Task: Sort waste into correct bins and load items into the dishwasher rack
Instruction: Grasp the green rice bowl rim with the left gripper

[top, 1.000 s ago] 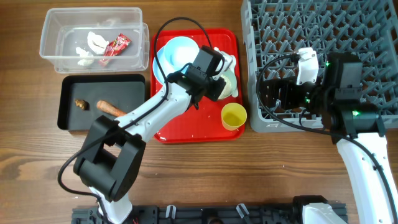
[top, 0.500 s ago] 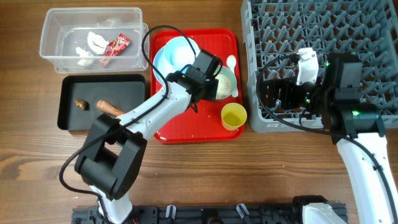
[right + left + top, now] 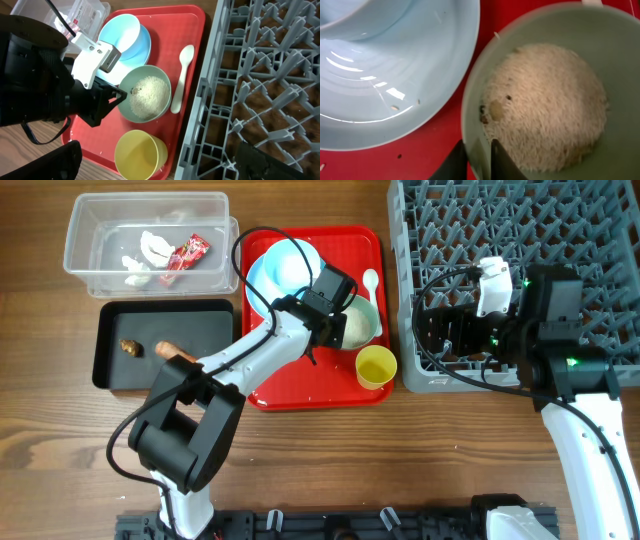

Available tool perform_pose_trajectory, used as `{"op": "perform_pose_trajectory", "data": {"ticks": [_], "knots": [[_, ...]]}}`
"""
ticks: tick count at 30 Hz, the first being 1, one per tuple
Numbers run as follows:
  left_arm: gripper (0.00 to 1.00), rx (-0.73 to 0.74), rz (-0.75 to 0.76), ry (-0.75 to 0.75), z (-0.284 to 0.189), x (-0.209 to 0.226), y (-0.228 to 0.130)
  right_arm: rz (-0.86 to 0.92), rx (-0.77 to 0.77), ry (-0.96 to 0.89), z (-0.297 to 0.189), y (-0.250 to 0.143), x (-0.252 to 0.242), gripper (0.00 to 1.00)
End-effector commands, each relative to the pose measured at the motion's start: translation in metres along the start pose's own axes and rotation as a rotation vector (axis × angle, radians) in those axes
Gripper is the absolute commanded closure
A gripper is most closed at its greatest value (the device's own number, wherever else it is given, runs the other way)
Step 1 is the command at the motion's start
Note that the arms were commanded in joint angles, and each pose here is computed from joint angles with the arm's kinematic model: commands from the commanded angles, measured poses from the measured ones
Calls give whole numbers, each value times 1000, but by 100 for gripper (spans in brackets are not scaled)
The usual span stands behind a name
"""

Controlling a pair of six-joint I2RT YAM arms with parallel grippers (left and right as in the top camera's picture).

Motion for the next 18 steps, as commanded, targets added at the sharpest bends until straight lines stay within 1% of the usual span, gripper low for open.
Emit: {"op": "perform_pose_trajectory", "data": {"ticks": [1,3,5,7,13,16,18], "knots": [[93,2,-9,25,2,5,2,-1,-6,19,-2,4,5,0],[94,16,-7,27,2,5,-1,-2,-6,19,-2,4,5,0],[94,60,-1,31,2,7,-10,-1,-6,19,-2,4,5,0],[96,112,7,49,1,10,-22,-1,-5,20,-2,4,5,0],[96,269,43,188,-8,33,-55,-3,-9,21,-2,5,5,0],[96,330,-31,214,-11,53,-67,-4,-13,22,-2,6,5,0],[96,377,-101,235,-13,79,-77,-4,-13,22,-2,6,5,0]]}}
Point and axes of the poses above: each gripper's point midway between its finger pads, its own z axis out along the fingers, its own x axis along the line the jaws close on, y = z × x, the point moved 3 cm from there along -z, back along the fingers, and after that the axes turned 14 degrees about z, right-handed, at the moved point
